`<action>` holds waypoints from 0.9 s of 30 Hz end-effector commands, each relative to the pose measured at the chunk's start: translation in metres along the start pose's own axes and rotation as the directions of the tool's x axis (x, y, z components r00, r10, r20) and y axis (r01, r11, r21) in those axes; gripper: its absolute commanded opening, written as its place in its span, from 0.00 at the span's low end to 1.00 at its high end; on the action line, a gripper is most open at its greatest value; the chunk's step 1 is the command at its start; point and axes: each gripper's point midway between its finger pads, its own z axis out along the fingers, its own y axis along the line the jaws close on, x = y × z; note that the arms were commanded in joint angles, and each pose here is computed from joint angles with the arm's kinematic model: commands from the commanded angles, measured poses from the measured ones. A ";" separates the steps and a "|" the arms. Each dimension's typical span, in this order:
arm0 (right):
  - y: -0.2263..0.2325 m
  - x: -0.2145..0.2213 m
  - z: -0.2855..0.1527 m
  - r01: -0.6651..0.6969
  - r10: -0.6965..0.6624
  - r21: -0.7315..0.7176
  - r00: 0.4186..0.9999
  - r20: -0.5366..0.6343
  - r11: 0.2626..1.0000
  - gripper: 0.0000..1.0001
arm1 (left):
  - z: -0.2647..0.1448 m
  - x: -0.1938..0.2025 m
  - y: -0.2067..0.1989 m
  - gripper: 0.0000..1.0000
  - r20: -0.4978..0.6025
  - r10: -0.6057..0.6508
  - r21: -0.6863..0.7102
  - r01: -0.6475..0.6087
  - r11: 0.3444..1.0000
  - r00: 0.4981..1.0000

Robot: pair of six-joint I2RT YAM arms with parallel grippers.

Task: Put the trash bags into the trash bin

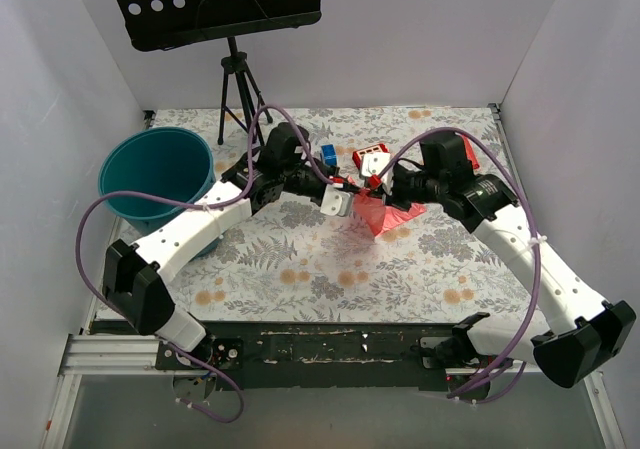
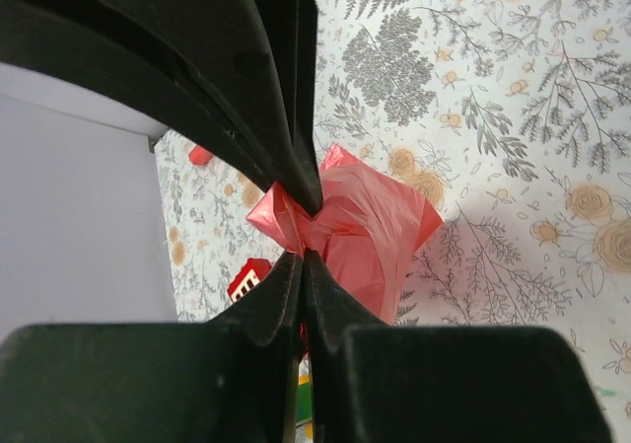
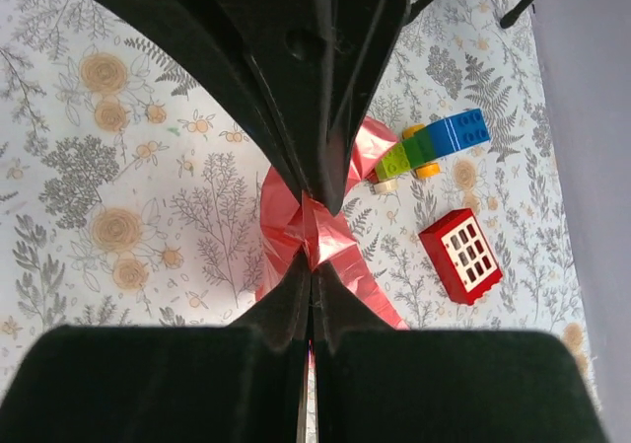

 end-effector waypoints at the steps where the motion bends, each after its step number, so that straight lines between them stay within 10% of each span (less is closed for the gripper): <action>1: -0.013 -0.020 -0.024 -0.106 0.097 0.126 0.992 0.077 0.986 0.01 | -0.031 -0.001 0.018 0.00 -0.083 -0.088 -0.181 0.072 0.981 0.993; 10: 0.021 -0.045 -0.012 -0.271 0.291 -0.141 0.945 0.147 0.952 0.36 | -0.039 -0.003 0.019 0.00 -0.104 -0.079 -0.227 0.053 0.973 0.991; 27: -0.005 -0.054 0.004 -0.489 0.592 -0.432 0.794 0.140 0.758 0.41 | -0.051 -0.001 0.019 0.00 -0.194 0.279 -0.260 -0.323 0.910 0.941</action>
